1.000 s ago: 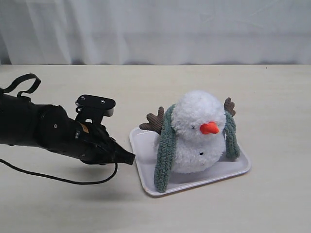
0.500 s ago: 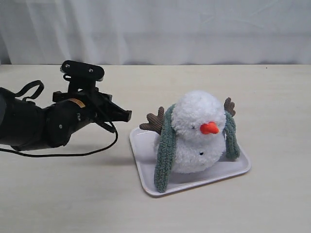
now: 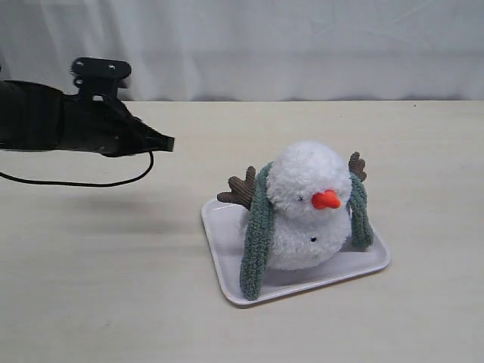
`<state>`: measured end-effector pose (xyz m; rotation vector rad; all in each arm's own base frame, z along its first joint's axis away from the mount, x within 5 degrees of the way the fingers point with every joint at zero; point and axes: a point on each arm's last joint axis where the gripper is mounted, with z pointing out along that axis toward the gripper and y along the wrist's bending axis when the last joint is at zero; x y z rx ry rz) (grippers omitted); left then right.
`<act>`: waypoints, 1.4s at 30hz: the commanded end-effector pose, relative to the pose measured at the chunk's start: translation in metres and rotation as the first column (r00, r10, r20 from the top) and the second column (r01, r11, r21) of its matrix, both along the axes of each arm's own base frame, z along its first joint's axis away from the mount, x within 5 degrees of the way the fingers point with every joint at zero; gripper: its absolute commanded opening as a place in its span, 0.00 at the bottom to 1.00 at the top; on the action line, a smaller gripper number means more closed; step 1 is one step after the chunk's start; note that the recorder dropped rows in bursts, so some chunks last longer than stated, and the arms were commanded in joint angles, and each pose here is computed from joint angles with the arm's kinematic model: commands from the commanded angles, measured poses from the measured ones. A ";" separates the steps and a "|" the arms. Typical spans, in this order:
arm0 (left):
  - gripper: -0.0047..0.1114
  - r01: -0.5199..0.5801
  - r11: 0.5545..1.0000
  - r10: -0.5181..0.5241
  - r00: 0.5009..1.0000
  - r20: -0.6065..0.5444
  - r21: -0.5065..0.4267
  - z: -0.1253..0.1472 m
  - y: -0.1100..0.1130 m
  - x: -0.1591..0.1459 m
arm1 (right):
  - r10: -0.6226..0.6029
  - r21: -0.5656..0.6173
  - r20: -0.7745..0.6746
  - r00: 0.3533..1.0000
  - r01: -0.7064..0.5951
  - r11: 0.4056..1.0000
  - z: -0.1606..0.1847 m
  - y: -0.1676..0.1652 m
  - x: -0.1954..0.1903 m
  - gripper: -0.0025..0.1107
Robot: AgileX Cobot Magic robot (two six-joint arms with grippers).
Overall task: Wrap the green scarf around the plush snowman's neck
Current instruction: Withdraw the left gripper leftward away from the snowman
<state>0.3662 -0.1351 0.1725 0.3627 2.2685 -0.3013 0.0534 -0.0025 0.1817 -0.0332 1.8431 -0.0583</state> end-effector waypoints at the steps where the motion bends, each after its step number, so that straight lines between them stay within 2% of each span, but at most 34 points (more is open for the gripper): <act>1: 0.04 0.202 0.920 -0.218 0.976 -0.010 -0.336 0.007 -0.005 0.001 | 0.004 0.001 0.012 1.000 -0.004 1.000 0.000 0.000 0.000 0.06; 3: 0.04 0.219 0.899 -0.236 0.972 0.002 -0.379 0.010 0.002 0.002 | 0.004 0.001 0.012 1.000 -0.004 1.000 0.000 0.000 0.000 0.06; 5: 0.04 0.323 0.859 -0.322 0.944 0.071 -0.398 0.015 0.006 0.000 | 0.004 0.001 0.012 1.000 -0.004 1.000 0.000 0.000 0.000 0.06; 6: 0.04 0.383 0.829 -0.372 0.922 0.110 -0.408 0.018 0.007 -0.002 | 0.004 0.001 0.012 1.000 -0.004 1.000 0.000 0.000 0.000 0.06; 8: 0.04 0.535 0.757 -0.487 0.845 0.223 -0.375 0.021 0.004 -0.011 | 0.004 0.001 0.012 1.000 -0.004 1.000 0.000 0.000 0.000 0.06; 9: 0.04 0.556 0.755 -0.503 0.831 0.238 -0.347 0.019 0.005 -0.013 | 0.004 0.001 0.012 1.000 -0.004 1.000 0.000 0.000 0.000 0.06; 10: 0.04 0.554 0.774 -0.504 0.832 0.232 -0.307 0.015 0.003 -0.013 | 0.004 0.001 0.012 1.000 -0.004 1.000 0.000 0.000 0.000 0.06; 12: 0.04 0.504 0.850 -0.478 0.860 0.178 -0.154 0.002 0.003 -0.011 | 0.004 0.001 0.012 1.000 -0.004 1.000 0.000 0.000 0.000 0.06; 13: 0.04 0.445 0.895 -0.439 0.890 0.126 -0.025 -0.008 0.003 -0.009 | 0.004 0.001 0.012 1.000 -0.004 1.000 0.000 0.000 0.000 0.06; 14: 0.04 0.371 0.919 -0.383 0.921 0.078 0.134 -0.015 0.005 -0.007 | 0.004 0.001 0.012 1.000 -0.004 1.000 0.000 0.000 0.000 0.06; 15: 0.04 0.290 0.910 -0.313 0.949 0.035 0.296 -0.022 0.008 -0.006 | 0.004 0.001 0.012 1.000 -0.004 1.000 0.000 0.000 0.000 0.06; 16: 0.04 0.201 0.887 -0.228 0.974 0.016 0.415 -0.023 0.011 -0.004 | 0.004 0.001 0.012 1.000 -0.004 1.000 0.000 0.000 0.000 0.06; 18: 0.04 0.080 0.780 -0.127 0.991 0.033 0.620 -0.020 0.020 -0.002 | 0.004 0.001 0.012 1.000 -0.004 1.000 0.000 0.000 0.000 0.06; 19: 0.04 0.002 0.732 -0.075 0.994 0.078 0.682 -0.014 0.025 -0.001 | 0.004 0.001 0.012 1.000 -0.004 1.000 0.000 0.000 0.000 0.06; 20: 0.04 -0.148 0.677 0.024 0.983 0.180 0.721 -0.006 0.031 0.000 | 0.004 0.001 0.012 1.000 -0.004 1.000 0.000 0.000 0.000 0.06; 21: 0.04 -0.326 0.624 0.135 0.940 0.313 0.710 0.004 0.037 -0.002 | 0.004 0.001 0.012 1.000 -0.004 1.000 0.000 0.000 0.000 0.06; 22: 0.04 -0.444 0.591 0.200 0.889 0.411 0.673 0.010 0.041 -0.004 | 0.004 0.001 0.012 1.000 -0.004 1.000 0.000 0.000 0.000 0.06; 23: 0.04 -0.515 0.590 0.234 0.846 0.480 0.622 0.015 0.043 -0.007 | 0.004 0.001 0.012 1.000 -0.004 1.000 0.000 0.000 0.000 0.06; 24: 0.04 -0.487 0.642 0.209 0.854 0.476 0.592 0.015 0.040 -0.009 | 0.004 0.001 0.012 1.000 -0.004 1.000 0.000 0.000 0.000 0.06; 25: 0.04 -0.414 0.731 0.178 0.883 0.434 0.543 0.012 0.032 -0.011 | 0.004 0.001 0.012 1.000 -0.004 1.000 0.000 0.000 0.000 0.06; 27: 0.04 -0.288 0.888 0.141 0.913 0.383 0.359 0.009 0.020 -0.015 | 0.004 0.001 0.012 1.000 -0.004 1.000 0.000 0.000 0.000 0.06; 28: 0.04 -0.236 0.928 0.112 0.915 0.388 0.287 0.009 0.015 -0.016 | 0.004 0.001 0.012 1.000 -0.004 1.000 0.000 0.000 0.000 0.06; 29: 0.04 -0.199 0.965 0.120 0.915 0.385 0.172 0.010 0.010 -0.017 | 0.004 0.001 0.012 1.000 -0.004 1.000 0.000 0.000 0.000 0.06; 30: 0.04 -0.155 0.986 0.121 0.916 0.383 0.059 0.010 0.006 -0.019 | 0.004 0.001 0.012 1.000 -0.004 1.000 0.000 0.000 0.000 0.06; 32: 0.04 -0.019 0.991 0.071 0.914 0.399 -0.133 0.013 -0.003 -0.023 | 0.004 0.001 0.012 1.000 -0.004 1.000 0.000 0.000 0.000 0.06; 34: 0.04 0.140 0.934 0.014 0.906 0.423 -0.329 0.019 -0.009 -0.029 | 0.004 0.001 0.012 1.000 -0.004 1.000 0.000 0.000 0.000 0.06; 35: 0.04 0.189 0.906 -0.007 0.901 0.435 -0.379 0.023 -0.009 -0.030 | 0.004 0.001 0.012 1.000 -0.004 1.000 0.000 0.000 0.000 0.06; 36: 0.04 0.176 0.895 0.010 0.911 0.412 -0.409 0.024 -0.007 -0.028 | 0.004 0.001 0.012 1.000 -0.004 1.000 0.000 0.000 0.000 0.06; 38: 0.04 0.091 0.928 0.027 0.950 0.311 -0.361 0.017 -0.003 -0.023 | 0.004 0.001 0.012 1.000 -0.004 1.000 0.000 0.000 0.000 0.06; 40: 0.04 0.026 0.982 0.010 0.982 0.189 -0.186 0.008 0.002 -0.015 | 0.004 0.001 0.012 1.000 -0.004 1.000 0.000 0.000 0.000 0.06; 42: 0.04 0.008 1.000 -0.006 0.996 0.090 -0.023 0.002 0.005 -0.008 | 0.004 0.001 0.012 1.000 -0.004 1.000 0.000 0.000 0.000 0.06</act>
